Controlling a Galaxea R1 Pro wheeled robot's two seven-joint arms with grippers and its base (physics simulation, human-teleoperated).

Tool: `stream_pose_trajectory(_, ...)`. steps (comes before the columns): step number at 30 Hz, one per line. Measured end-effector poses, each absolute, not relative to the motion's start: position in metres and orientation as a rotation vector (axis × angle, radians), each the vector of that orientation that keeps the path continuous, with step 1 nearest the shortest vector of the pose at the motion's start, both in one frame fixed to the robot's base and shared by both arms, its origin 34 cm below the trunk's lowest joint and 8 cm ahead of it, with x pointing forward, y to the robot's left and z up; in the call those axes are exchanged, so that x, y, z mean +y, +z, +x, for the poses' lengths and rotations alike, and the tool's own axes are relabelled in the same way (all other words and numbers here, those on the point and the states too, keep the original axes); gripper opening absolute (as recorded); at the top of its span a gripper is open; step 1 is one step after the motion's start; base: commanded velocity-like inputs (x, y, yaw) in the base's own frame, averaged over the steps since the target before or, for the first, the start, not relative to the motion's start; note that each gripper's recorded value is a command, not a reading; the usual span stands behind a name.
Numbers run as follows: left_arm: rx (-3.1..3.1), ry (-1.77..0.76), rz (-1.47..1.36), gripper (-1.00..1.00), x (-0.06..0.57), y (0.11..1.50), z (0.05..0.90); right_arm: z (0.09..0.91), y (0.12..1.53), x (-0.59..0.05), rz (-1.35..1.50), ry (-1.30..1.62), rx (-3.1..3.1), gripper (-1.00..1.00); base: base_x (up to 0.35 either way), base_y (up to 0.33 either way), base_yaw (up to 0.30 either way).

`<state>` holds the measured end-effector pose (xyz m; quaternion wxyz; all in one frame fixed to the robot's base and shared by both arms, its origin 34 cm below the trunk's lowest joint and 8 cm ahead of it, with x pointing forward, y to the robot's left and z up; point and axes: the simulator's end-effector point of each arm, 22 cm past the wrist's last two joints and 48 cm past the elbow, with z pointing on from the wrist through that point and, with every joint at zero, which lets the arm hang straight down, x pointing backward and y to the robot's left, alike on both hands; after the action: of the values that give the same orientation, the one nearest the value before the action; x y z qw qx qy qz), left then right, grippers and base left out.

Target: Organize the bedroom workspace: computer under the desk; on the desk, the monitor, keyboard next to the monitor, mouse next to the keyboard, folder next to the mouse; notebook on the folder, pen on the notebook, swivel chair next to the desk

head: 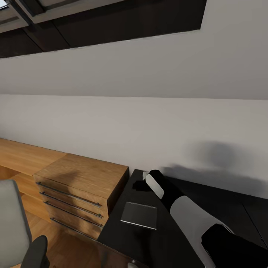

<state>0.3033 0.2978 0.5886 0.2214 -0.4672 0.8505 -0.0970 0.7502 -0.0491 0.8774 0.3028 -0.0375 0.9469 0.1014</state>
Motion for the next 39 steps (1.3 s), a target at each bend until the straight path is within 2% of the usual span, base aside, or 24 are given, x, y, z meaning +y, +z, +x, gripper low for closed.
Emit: stream_pose_trajectory(39, 2.4, -0.393, -1.19, 1.0, 0.268, 0.548, 0.335, 0.75, 0.813, -0.06, -0.065, 0.237, 2.524, 1.0, 0.001, 0.0, -0.01)
